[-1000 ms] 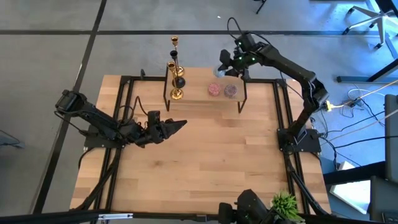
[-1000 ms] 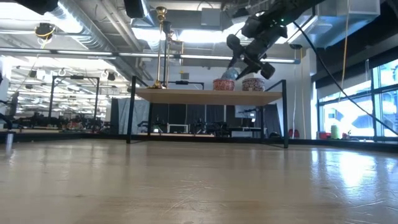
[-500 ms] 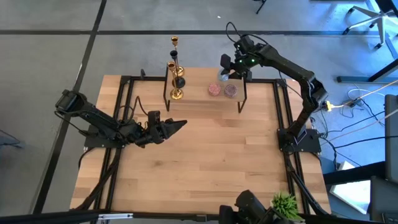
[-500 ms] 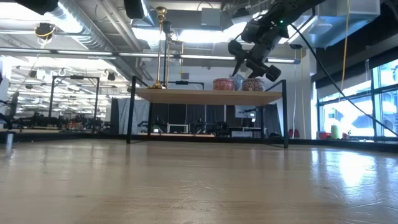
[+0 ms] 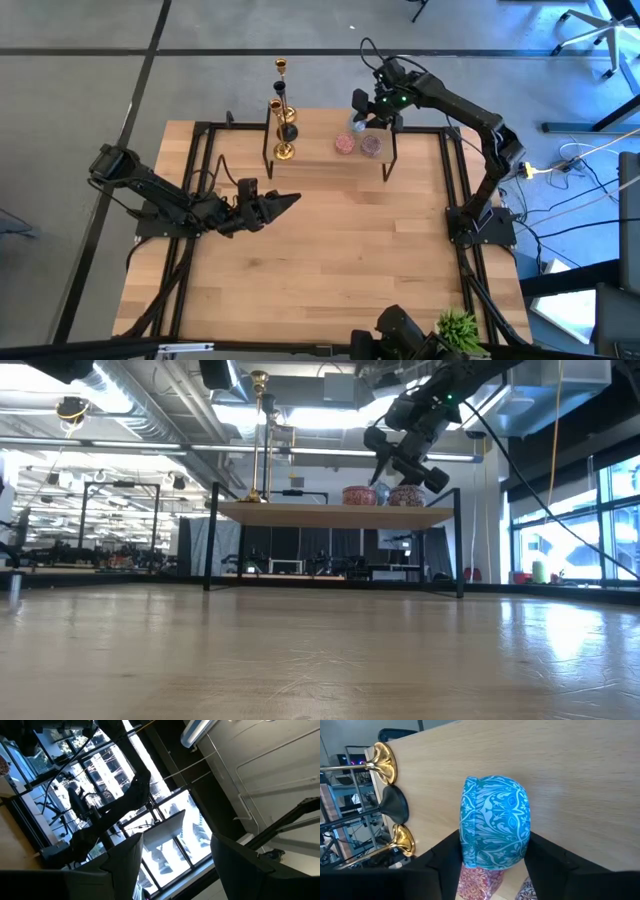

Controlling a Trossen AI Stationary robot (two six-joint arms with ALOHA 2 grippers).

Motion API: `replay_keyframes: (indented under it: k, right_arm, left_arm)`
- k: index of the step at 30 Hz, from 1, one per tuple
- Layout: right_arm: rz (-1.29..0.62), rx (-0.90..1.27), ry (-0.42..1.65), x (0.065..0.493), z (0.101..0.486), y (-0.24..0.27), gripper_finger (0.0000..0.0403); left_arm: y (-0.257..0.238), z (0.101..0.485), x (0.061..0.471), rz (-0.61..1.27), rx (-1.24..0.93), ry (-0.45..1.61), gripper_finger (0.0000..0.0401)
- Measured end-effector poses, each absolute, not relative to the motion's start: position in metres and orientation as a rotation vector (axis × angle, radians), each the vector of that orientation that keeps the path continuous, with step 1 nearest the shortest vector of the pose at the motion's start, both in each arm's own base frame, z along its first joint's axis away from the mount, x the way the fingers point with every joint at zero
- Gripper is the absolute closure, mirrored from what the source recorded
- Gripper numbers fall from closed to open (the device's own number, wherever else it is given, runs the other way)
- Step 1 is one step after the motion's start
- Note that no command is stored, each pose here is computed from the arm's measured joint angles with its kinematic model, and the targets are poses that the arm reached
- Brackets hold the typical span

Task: Pick & Place candle stick holders
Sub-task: Put the blue candle on the shelf

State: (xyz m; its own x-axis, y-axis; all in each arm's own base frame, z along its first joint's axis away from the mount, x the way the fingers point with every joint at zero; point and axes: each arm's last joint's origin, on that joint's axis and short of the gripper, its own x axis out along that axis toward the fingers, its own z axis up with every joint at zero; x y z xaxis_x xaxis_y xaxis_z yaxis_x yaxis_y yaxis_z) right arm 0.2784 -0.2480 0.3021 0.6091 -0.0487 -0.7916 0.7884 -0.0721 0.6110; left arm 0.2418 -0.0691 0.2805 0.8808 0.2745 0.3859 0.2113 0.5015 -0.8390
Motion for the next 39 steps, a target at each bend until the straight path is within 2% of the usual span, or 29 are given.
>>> replay_keyframes:
  k: [8, 13, 39]
  right_arm:
    - [-0.776, 1.488, 0.660, 0.2782, 0.3020, -0.2478, 0.0165]
    - [-0.777, 1.488, 0.660, 0.2781, 0.3020, -0.2479, 0.0149]
    - [-0.827, 1.476, 0.766, 0.2687, 0.2975, -0.2434, 0.0146]
  left_arm:
    - [-0.0717, 0.2805, 0.2411, 0.035, -1.052, -0.510, 0.0171]
    - [-0.0717, 0.2805, 0.2410, 0.036, -1.052, -0.510, 0.0171]
    - [-0.0744, 0.2805, 0.2403, 0.022, -1.054, -0.504, 0.0171]
